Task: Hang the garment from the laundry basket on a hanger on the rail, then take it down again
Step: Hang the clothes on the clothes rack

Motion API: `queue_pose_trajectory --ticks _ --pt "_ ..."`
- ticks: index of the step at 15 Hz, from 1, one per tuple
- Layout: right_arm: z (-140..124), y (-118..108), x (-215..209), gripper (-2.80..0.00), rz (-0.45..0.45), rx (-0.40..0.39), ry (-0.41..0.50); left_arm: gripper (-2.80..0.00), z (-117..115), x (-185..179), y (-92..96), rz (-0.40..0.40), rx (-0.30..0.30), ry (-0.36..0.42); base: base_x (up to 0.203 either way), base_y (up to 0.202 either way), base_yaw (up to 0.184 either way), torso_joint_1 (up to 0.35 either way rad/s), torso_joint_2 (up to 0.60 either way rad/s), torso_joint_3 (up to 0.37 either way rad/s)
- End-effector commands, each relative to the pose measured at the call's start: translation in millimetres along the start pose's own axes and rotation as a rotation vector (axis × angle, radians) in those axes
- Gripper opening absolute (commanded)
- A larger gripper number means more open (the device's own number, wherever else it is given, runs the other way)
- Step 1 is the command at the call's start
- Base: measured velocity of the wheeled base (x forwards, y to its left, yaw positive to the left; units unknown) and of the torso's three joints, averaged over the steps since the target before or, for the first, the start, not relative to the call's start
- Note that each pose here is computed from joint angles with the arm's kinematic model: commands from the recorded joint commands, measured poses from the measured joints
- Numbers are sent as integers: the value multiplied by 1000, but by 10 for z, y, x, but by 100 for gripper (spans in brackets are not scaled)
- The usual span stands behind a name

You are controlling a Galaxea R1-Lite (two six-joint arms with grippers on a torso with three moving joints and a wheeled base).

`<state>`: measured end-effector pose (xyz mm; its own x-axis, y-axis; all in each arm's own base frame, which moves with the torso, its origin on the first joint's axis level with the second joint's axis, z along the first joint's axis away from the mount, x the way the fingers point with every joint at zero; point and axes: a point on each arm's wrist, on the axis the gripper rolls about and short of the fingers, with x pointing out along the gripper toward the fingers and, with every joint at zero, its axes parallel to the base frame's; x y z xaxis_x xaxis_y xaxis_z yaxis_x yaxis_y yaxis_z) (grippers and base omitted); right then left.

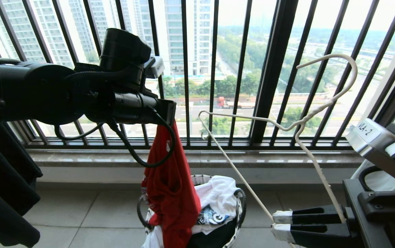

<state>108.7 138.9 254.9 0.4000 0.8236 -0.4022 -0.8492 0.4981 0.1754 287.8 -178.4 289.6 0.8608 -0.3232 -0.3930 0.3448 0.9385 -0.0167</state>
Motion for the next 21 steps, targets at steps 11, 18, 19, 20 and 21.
queue_pose_trajectory --ticks 11,18,19,20,21 --pt "-40 62 110 -280 49 -7 49 -280 -40 30 32 10 10 -1 0 0 0 3 0 86" --pt "-130 163 317 -280 106 -15 130 -280 27 88 -16 -11 -44 -94 0 0 0 0 0 0" --pt "-128 162 326 -280 105 -15 130 -280 13 92 -52 -20 -42 -90 0 0 0 0 0 0" --pt "-125 157 337 -280 98 -15 131 -280 -5 89 -87 -30 -43 -84 0 0 0 0 0 0" --pt "-116 158 332 -280 96 -15 127 -280 -2 67 -126 -42 -52 -86 0 0 0 0 0 0"
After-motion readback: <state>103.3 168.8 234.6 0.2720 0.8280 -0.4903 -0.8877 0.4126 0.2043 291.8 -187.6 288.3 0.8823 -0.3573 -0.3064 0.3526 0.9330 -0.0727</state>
